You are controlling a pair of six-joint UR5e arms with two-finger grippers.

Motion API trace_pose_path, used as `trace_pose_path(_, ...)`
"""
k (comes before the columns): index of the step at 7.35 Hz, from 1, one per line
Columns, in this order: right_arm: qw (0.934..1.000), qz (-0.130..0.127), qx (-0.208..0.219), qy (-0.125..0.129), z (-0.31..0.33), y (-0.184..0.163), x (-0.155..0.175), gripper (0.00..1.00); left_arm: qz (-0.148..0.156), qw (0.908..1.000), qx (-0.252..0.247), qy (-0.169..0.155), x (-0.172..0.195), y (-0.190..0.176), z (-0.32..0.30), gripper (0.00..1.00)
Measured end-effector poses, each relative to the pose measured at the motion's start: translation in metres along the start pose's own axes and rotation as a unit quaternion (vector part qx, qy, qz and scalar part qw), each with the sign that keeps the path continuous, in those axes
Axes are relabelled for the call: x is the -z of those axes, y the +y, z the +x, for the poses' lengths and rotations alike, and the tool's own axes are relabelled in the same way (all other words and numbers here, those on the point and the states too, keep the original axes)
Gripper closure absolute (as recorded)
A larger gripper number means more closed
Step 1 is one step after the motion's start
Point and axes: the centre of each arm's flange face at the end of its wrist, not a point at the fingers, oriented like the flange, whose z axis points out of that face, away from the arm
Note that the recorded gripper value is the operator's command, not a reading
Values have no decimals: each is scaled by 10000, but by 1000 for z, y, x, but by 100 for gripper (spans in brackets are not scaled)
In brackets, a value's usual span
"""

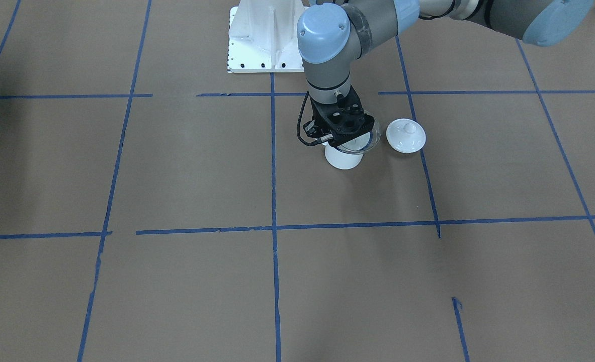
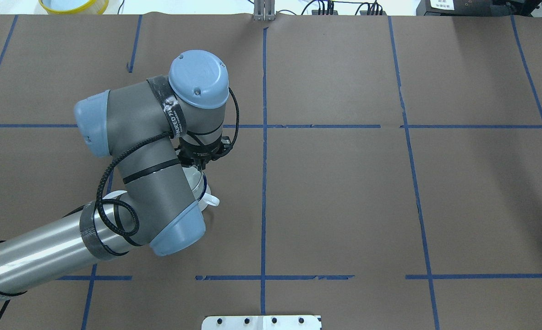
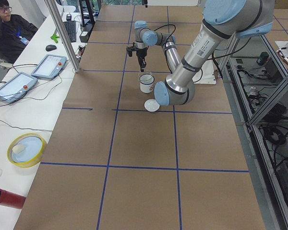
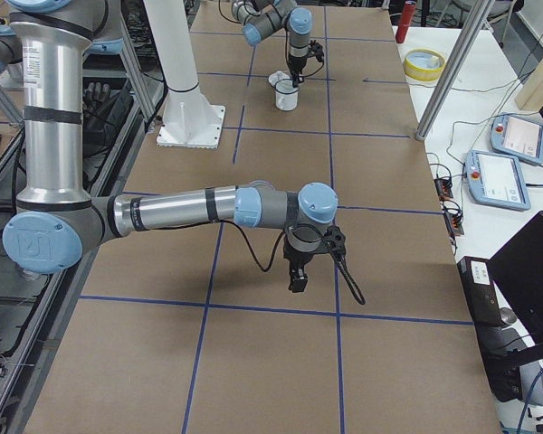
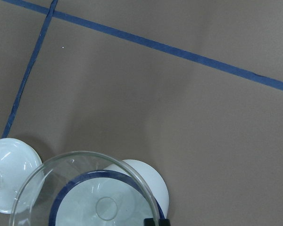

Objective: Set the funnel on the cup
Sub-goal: 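Lower the glass funnel into the mug opening and open the left gripper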

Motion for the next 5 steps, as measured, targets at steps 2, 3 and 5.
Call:
trace_pose_path(2,10000,0,0,0,0,0,0,0,-34,10000,-69,15,-5,8,2,100)
trace_pose_path(3,10000,0,0,0,0,0,0,0,-38,10000,-77,12,-6,9,2,81)
trace_pose_path(5,10000,-2,-2,0,0,0,0,0,-41,10000,-78,2,-8,10,-1,38)
